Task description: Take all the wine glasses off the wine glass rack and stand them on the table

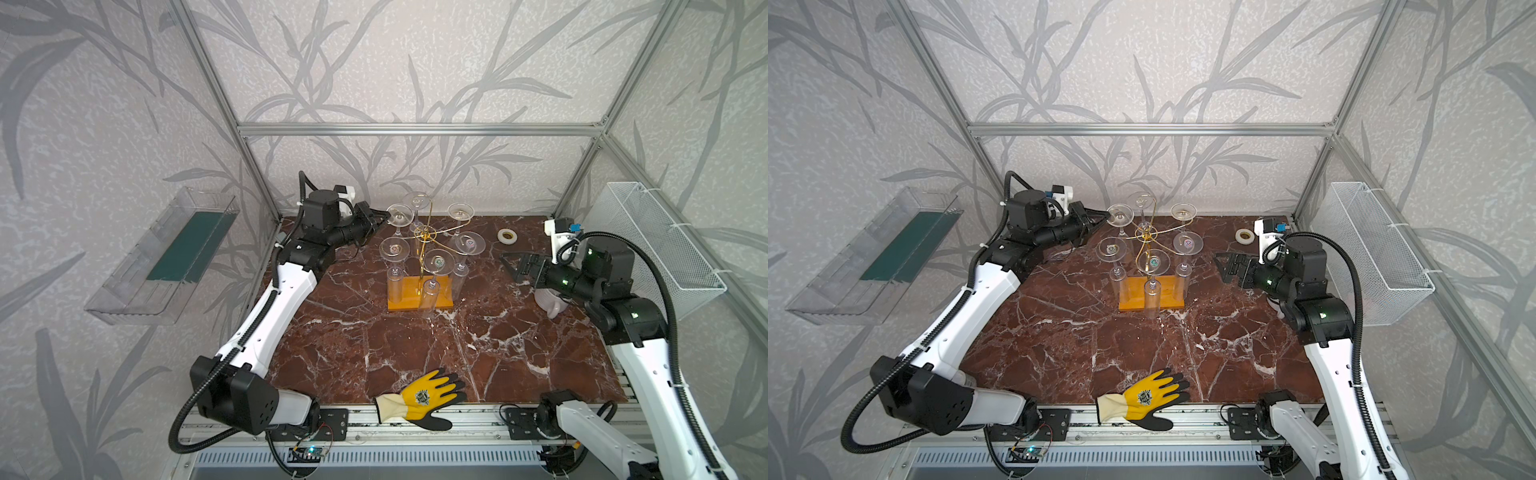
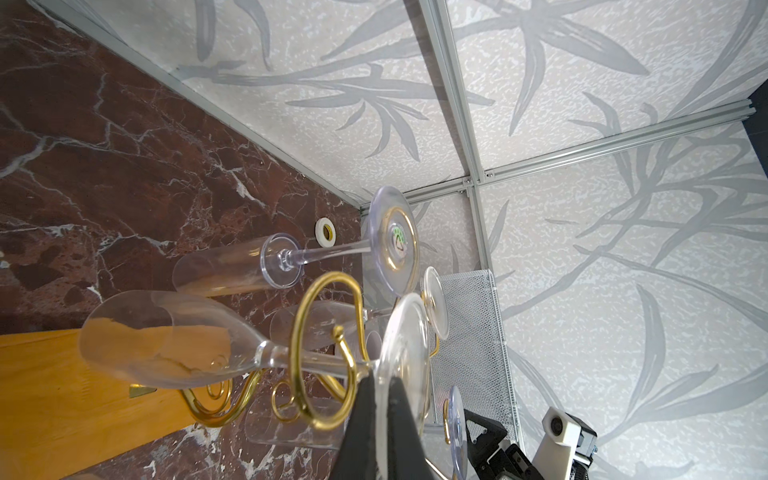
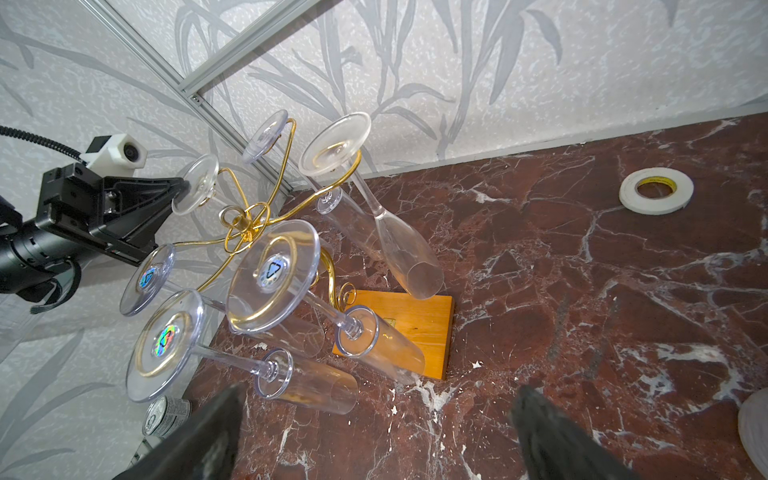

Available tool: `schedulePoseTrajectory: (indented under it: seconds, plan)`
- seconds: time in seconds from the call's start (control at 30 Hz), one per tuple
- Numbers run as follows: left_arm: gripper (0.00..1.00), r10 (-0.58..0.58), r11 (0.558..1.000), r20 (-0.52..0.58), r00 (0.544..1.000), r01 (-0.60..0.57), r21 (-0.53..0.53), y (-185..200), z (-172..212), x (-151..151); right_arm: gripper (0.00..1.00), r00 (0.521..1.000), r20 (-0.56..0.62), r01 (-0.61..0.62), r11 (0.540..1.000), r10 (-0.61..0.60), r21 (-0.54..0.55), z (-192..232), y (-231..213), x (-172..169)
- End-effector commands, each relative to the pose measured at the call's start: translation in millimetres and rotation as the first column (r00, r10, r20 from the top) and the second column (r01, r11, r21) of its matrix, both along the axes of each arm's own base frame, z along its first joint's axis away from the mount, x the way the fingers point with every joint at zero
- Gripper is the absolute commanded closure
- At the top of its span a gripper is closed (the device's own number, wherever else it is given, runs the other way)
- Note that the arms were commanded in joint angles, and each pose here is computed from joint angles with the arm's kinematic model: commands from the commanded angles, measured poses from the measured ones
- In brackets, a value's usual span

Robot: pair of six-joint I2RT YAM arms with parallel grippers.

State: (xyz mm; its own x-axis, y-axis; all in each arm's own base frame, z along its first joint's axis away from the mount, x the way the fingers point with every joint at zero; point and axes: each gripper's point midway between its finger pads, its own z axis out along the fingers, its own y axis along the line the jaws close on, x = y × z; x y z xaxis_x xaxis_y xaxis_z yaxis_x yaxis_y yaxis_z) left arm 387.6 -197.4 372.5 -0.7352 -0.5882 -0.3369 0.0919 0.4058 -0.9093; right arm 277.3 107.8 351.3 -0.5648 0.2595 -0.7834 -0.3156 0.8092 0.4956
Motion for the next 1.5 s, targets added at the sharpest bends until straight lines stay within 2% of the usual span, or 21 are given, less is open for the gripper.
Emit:
schedulePoseTrajectory:
  seconds: [0.0,0.23,0.63,0.8,1.0,1.1,1.23,1.33,1.47]
  plan:
    - [1.00,0.012,1.000,0.058,0.998,-0.011,-0.012,5,17,-15,0.01,1.000,0.025,-0.001,1.000,0.001,0.005,11,0,-6]
    - [1.00,0.025,0.998,0.072,0.997,-0.029,0.051,14,19,-25,0.01,1.000,0.024,0.000,1.000,0.000,0.001,11,-1,-7]
    - [1.00,0.108,0.980,0.129,0.986,-0.127,0.151,41,30,-38,0.01,1.000,0.021,-0.005,1.000,0.005,-0.003,10,0,-7]
    - [1.00,0.121,0.952,0.205,0.971,-0.172,0.252,54,40,-45,0.01,1.000,0.030,-0.007,1.000,0.007,-0.007,13,0,-7]
    - [1.00,0.094,0.892,0.318,0.943,-0.222,0.393,69,54,-54,0.01,0.999,0.043,-0.017,1.000,0.018,-0.009,20,2,-4]
    - [1.00,0.070,0.857,0.394,0.916,-0.257,0.446,76,64,-59,0.01,0.998,0.053,-0.020,1.000,0.020,-0.007,24,2,-2]
    - [1.00,0.025,0.813,0.515,0.857,-0.317,0.488,82,79,-69,0.01,0.998,0.056,-0.023,1.000,0.023,-0.003,28,3,0]
    - [1.00,-0.027,0.771,0.572,0.820,-0.347,0.534,85,86,-77,0.01,0.998,0.060,-0.029,0.999,0.028,0.013,33,5,1]
    - [1.00,-0.110,0.739,0.630,0.769,-0.360,0.570,79,95,-87,0.01,0.996,0.069,-0.052,0.997,0.048,0.052,41,10,2]
